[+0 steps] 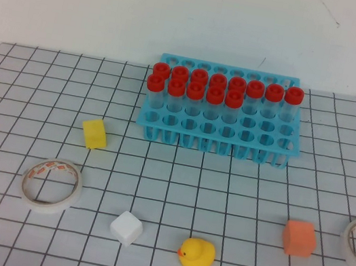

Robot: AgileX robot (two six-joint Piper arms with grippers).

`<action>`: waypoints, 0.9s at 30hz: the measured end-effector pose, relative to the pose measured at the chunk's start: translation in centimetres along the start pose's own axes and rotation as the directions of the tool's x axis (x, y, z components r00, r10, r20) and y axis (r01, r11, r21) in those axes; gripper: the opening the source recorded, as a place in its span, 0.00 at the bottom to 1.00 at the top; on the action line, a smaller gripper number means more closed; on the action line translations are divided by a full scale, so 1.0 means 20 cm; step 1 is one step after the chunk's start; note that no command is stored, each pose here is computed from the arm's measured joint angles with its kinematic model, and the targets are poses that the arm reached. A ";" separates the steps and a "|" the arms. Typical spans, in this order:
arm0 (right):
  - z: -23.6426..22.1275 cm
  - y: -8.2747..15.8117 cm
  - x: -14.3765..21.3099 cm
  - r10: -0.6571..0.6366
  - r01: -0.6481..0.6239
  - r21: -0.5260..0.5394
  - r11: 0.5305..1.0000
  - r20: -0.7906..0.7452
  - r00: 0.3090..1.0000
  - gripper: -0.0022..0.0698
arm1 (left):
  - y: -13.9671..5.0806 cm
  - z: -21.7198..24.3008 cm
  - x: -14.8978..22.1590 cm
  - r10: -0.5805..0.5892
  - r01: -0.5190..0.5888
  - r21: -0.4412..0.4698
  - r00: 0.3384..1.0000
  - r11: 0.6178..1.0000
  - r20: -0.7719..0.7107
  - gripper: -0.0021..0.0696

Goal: Place the test tubes

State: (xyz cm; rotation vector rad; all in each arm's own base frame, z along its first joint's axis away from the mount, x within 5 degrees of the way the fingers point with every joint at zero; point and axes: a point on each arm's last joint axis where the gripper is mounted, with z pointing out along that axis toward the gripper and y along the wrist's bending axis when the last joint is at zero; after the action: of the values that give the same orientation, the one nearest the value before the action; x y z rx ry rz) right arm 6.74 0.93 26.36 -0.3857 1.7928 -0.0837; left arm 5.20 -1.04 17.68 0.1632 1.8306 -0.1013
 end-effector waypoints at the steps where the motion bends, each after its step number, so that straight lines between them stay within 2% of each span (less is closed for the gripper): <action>1: 0.00 -0.01 0.02 0.023 -0.023 0.048 0.999 0.014 1.000 0.03 | 0.00 0.00 0.00 0.000 0.000 0.000 1.000 1.000 0.000 0.03; 5: -0.02 -0.03 0.10 0.067 -0.075 0.188 0.979 0.048 0.997 0.03 | 0.00 0.00 0.00 0.000 0.000 0.000 1.000 1.000 0.000 0.03; 9: -0.05 -0.01 0.17 0.069 -0.090 0.243 0.966 0.092 0.993 0.03 | 0.00 0.00 0.00 0.000 0.000 0.000 1.000 1.000 0.000 0.03; 14: -0.03 0.02 0.27 0.072 -0.089 0.245 0.965 0.076 0.994 0.03 | 0.00 0.00 0.00 0.000 0.000 0.000 1.000 1.000 0.000 0.03; 20: 0.03 0.06 0.44 0.101 -0.086 0.217 0.972 -0.056 0.993 0.03 | 0.00 0.00 0.00 0.000 0.000 0.000 1.000 1.000 0.000 0.03; 27: 0.04 0.07 0.46 0.113 -0.094 0.210 0.973 -0.080 0.990 0.03 | 0.00 0.00 0.00 0.000 0.000 0.000 1.000 1.000 0.000 0.03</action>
State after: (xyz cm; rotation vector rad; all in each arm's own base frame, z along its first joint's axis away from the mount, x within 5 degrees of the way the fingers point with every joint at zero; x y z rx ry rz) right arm 5.22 -0.52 17.22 -0.1411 1.8704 -0.2143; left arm 5.20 -1.04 17.68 0.1632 1.8306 -0.1013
